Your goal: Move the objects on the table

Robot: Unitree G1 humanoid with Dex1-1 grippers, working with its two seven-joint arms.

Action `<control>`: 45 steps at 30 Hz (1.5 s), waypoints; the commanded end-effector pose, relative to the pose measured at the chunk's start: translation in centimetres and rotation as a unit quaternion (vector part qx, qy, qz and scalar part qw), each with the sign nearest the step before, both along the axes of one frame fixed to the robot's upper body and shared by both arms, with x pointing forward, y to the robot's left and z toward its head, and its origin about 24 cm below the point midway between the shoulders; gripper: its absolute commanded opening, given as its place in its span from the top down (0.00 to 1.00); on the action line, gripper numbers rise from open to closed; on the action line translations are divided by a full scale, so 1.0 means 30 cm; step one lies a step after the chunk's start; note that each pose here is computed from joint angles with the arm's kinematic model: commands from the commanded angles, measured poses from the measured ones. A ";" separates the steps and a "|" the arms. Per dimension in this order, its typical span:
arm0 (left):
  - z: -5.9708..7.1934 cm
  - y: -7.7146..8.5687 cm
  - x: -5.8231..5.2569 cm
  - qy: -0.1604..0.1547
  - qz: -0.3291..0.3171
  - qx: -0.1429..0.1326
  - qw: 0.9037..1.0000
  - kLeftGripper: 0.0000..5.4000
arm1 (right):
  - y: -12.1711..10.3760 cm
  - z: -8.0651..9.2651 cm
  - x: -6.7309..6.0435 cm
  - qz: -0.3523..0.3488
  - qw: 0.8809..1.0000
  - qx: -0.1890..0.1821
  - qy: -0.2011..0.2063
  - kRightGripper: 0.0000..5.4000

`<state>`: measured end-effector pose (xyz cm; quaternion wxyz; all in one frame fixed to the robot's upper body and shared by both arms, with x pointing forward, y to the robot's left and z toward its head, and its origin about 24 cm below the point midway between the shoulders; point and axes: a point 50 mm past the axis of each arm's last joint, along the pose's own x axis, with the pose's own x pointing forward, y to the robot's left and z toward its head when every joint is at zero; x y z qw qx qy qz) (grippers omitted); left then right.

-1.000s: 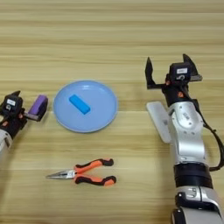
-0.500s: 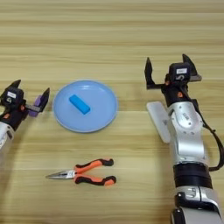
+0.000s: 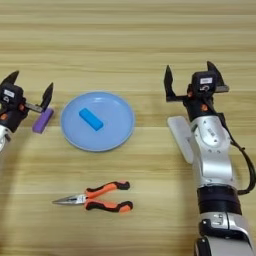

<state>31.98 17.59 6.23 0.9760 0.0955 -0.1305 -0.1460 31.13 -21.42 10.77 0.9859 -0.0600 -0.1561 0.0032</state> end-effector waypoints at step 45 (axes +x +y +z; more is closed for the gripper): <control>0.016 0.039 0.061 -0.045 0.137 -0.085 0.986 0.00 | 0.222 0.076 0.044 0.242 0.937 -0.249 0.037 0.00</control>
